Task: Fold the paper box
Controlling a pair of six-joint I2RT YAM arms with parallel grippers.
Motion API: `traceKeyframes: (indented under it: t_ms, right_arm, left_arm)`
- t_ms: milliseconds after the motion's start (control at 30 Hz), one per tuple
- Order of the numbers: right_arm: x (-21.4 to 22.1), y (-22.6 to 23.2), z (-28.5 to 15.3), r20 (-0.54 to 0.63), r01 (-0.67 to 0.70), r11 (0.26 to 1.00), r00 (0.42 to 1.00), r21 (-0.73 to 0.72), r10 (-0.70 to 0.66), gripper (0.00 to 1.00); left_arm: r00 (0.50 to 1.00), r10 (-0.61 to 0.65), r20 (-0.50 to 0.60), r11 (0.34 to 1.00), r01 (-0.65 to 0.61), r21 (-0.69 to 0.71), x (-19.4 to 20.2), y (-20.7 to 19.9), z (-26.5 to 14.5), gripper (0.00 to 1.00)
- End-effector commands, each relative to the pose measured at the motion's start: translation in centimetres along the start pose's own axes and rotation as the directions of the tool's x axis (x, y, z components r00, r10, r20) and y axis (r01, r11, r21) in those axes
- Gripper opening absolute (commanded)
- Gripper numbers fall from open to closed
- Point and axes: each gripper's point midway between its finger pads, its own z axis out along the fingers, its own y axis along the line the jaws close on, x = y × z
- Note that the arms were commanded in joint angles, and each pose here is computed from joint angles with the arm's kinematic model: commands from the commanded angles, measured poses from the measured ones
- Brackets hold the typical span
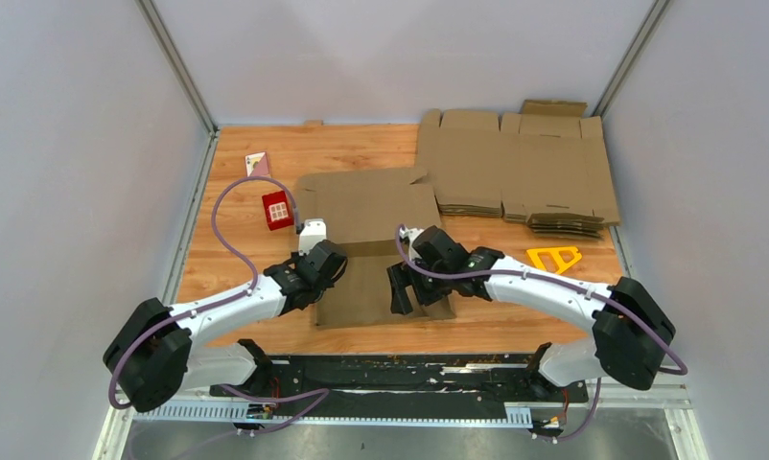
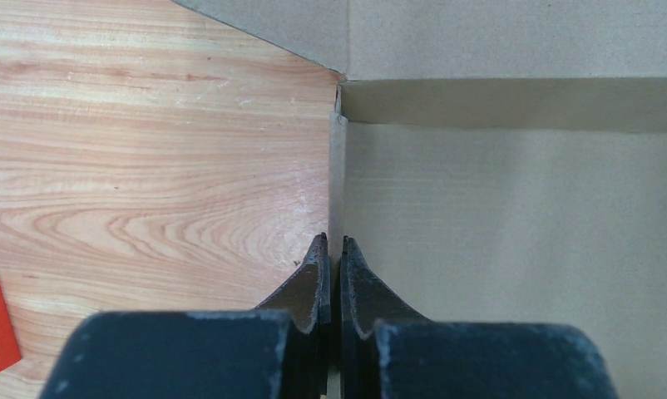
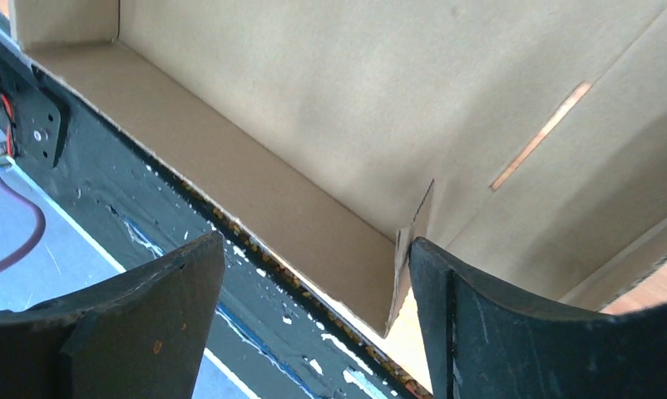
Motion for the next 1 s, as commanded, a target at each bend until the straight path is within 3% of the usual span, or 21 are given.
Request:
traceKeyframes:
  t_ms: [0,333,500,633,900,967]
  right_arm:
    - [-2.9,-0.6,0.2,0.058,-0.024,1.0,0.998,0.017,0.023,0.81]
    - [-7.1,-3.4,-1.0,0.107,0.027,0.982,0.993,0.189,-0.048,0.8]
    - [-8.4,-7.3,-3.2,0.134,-0.002,0.912,0.989,0.409,-0.058,0.8]
    - [-6.9,-9.4,-4.3,0.11,-0.027,0.857,0.993,0.514,-0.035,0.78]
    - [-3.7,-12.8,-4.0,0.064,-0.037,0.775,0.998,0.631,-0.005,0.63]
    - [-3.4,-13.5,-3.5,0.049,-0.027,0.756,0.999,0.654,-0.006,0.5]
  left_arm:
    - [0.998,-0.019,0.054,0.998,0.022,-0.058,-1.5,0.8,0.1,0.0]
    - [0.999,-0.014,0.05,0.999,0.016,-0.039,-1.4,0.5,0.1,0.0]
    - [0.999,-0.014,0.051,0.999,0.016,-0.048,-1.4,0.7,0.1,0.0]
    - [0.999,-0.016,0.052,0.999,0.018,-0.051,-1.5,0.7,0.1,0.0]
    - [0.999,-0.017,0.051,0.998,0.02,-0.051,-1.4,0.7,0.0,0.0]
    - [0.999,-0.016,0.051,0.999,0.019,-0.051,-1.4,0.7,0.1,0.0]
